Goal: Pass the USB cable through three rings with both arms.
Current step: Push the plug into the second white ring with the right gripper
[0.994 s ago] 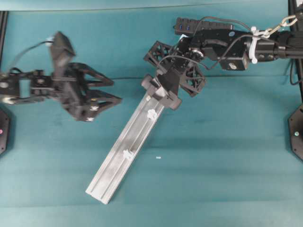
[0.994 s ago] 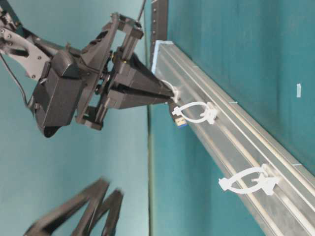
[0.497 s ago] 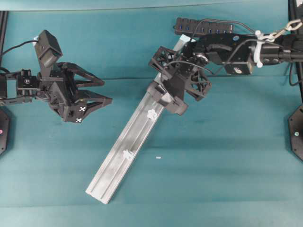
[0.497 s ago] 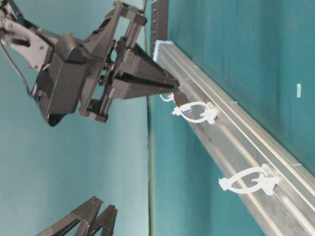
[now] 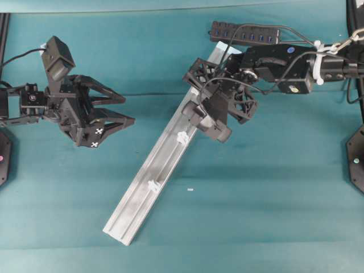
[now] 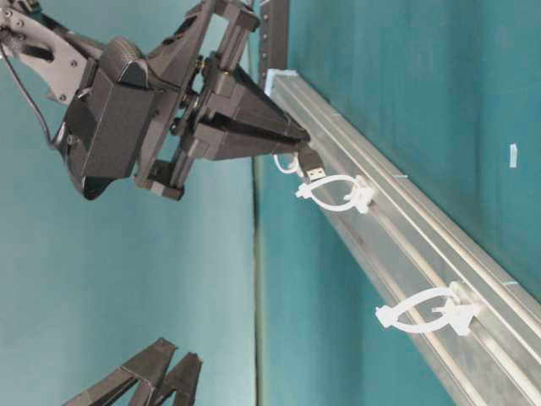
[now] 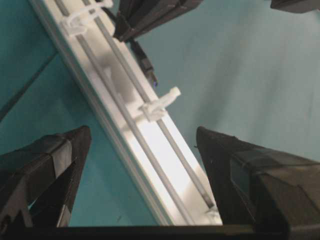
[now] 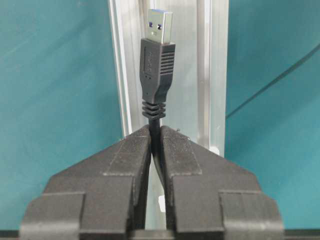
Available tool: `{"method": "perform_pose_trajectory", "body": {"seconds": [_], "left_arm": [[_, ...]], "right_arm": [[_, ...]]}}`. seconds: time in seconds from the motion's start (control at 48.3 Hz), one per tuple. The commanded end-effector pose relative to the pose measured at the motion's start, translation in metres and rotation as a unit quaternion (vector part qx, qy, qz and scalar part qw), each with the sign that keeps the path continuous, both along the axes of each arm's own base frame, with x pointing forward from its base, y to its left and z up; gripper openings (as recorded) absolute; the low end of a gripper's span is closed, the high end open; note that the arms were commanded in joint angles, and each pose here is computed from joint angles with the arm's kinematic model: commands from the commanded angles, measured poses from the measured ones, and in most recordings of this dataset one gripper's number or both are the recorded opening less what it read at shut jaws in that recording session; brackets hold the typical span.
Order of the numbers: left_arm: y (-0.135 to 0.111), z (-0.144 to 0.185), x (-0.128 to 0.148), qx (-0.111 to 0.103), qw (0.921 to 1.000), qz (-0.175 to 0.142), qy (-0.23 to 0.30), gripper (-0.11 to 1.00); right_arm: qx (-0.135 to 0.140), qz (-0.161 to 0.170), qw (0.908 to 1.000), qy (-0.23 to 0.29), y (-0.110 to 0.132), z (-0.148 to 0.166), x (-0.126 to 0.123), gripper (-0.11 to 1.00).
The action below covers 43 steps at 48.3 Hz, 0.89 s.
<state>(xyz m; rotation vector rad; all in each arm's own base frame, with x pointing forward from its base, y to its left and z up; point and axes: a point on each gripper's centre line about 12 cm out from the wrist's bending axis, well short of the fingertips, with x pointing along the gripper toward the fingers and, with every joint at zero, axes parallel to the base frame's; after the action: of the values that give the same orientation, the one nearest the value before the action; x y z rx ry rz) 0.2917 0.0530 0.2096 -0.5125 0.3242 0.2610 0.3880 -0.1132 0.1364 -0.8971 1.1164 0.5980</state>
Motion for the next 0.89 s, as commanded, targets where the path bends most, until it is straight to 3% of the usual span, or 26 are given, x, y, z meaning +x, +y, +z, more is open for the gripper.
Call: {"method": "perform_pose_trajectory", "body": {"seconds": [0.0, 0.87], "left_arm": [[0.0, 0.007, 0.001, 0.003, 0.9999, -0.001, -0.011, 0.92], [0.0, 0.007, 0.001, 0.003, 0.9999, -0.001, -0.011, 0.92]], "right_arm": [[-0.002, 0.009, 0.9999, -0.005, 0.006, 0.003, 0.003, 0.1], [0.005, 0.019, 0.9995, -0.025, 0.025, -0.001, 0.013, 0.1]]}}
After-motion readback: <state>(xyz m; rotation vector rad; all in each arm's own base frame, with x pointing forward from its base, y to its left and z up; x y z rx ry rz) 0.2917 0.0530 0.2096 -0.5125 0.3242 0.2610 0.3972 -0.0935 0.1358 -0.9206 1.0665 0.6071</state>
